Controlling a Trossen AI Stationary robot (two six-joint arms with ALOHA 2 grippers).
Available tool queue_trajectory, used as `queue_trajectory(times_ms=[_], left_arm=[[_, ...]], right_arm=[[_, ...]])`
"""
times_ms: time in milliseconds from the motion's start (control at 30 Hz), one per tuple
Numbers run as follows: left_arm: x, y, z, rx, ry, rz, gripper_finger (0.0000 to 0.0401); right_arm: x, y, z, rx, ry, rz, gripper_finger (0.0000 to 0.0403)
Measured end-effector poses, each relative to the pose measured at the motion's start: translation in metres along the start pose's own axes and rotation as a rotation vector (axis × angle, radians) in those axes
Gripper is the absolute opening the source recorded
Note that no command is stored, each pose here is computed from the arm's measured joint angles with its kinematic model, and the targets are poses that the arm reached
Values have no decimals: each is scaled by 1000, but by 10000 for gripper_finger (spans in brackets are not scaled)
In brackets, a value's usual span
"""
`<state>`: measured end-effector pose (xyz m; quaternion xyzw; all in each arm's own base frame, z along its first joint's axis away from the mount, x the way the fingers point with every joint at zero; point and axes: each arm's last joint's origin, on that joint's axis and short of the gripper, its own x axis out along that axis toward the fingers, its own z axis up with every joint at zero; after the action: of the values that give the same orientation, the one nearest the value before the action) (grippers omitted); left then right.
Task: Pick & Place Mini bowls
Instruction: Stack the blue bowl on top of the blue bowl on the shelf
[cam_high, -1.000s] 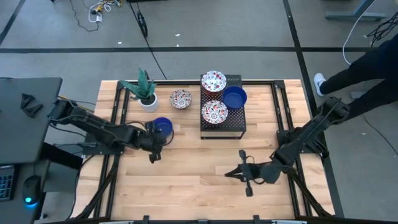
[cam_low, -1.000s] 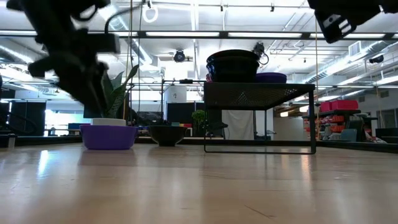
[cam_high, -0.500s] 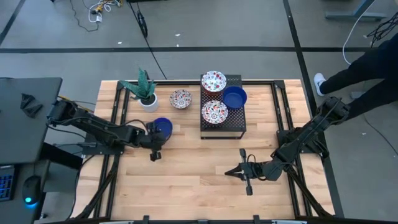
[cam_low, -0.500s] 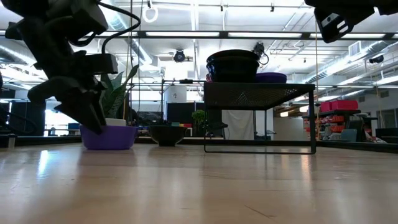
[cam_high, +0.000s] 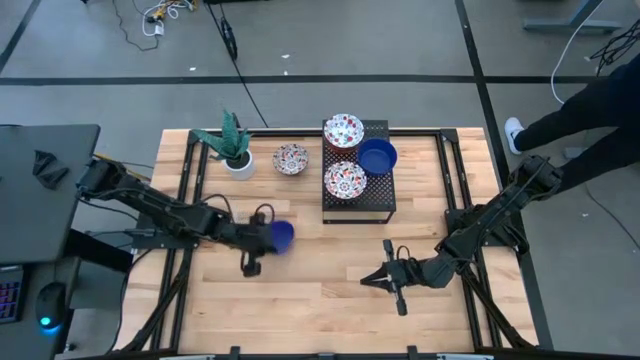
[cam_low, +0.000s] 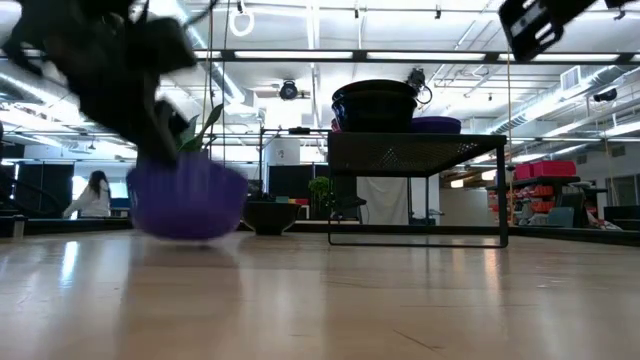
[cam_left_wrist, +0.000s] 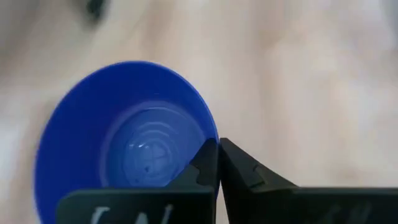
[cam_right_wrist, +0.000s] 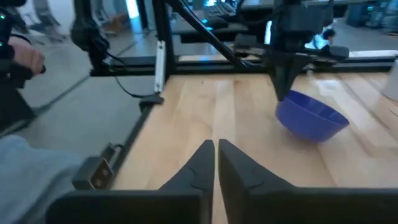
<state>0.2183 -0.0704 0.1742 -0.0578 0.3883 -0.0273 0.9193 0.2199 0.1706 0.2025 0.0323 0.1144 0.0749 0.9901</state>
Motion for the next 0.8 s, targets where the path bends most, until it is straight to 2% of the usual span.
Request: queue_trajectory(times_ms=[167, 267, 333, 467, 600, 700, 800], left_arm=[[-5, -38, 33, 43, -159, -171, 6], [5, -59, 51, 126, -170, -216, 4], [16, -73, 63, 183, -169, -223, 5], [41, -93, 88, 296, -178, -256, 5], [59, -106, 108, 389, -193, -255, 5], [67, -110, 119, 430, -186, -246, 6], [68, -112, 124, 457, -191, -241, 7]], right_arm=[[10, -1, 23, 5, -39, 96, 58], [17, 0, 44, -37, -50, 168, 83], [23, 0, 56, -73, -19, 198, 101], [40, -4, 74, -117, 131, 219, 138], [58, -9, 72, -138, 329, 300, 167], [68, -9, 64, -146, 409, 375, 179], [76, -9, 52, -160, 459, 382, 179]])
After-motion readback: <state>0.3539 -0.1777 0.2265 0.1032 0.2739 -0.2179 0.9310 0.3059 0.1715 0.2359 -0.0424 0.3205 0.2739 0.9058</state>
